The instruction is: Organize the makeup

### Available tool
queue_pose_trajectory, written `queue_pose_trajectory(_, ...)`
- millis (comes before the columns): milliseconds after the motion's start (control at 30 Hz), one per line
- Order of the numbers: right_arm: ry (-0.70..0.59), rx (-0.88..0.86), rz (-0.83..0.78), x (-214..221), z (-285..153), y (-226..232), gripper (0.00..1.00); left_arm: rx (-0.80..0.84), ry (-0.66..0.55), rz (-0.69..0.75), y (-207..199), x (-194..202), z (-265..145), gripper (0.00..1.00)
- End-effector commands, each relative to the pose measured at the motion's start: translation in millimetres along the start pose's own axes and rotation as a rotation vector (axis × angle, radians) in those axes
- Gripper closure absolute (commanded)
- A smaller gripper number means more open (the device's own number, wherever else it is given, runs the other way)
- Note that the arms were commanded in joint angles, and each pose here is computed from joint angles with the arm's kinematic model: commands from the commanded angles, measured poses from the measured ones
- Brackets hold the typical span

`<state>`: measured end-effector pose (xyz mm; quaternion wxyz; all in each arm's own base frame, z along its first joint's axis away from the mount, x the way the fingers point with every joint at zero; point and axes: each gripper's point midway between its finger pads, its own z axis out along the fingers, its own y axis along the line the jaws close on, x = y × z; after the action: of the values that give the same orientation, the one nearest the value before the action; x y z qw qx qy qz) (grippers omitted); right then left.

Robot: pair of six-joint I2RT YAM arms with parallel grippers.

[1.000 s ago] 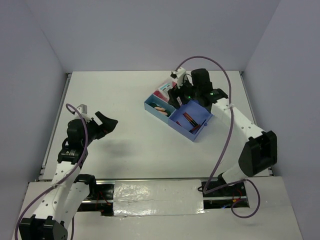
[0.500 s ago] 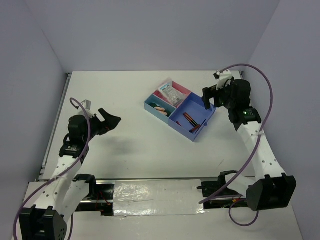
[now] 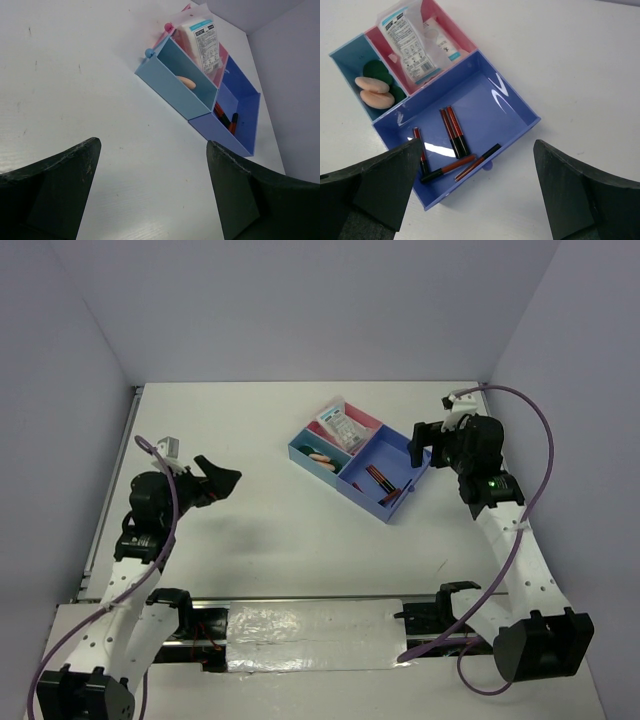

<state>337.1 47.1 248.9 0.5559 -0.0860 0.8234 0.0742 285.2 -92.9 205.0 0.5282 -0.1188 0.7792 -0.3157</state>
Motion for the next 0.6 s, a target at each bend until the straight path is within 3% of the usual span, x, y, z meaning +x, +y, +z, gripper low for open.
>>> queue_pose_trajectory(0,-0.068,0.053,0.035,-16,-8,-7,0.0,0.063,-0.064,0.059,-18,-19,-7,0.01)
queue_pose_trajectory(567,-0.069,0.074,0.053,-6,-11,-10,0.0,0.052,-0.092,0.063,-17,-19,-18,0.01)
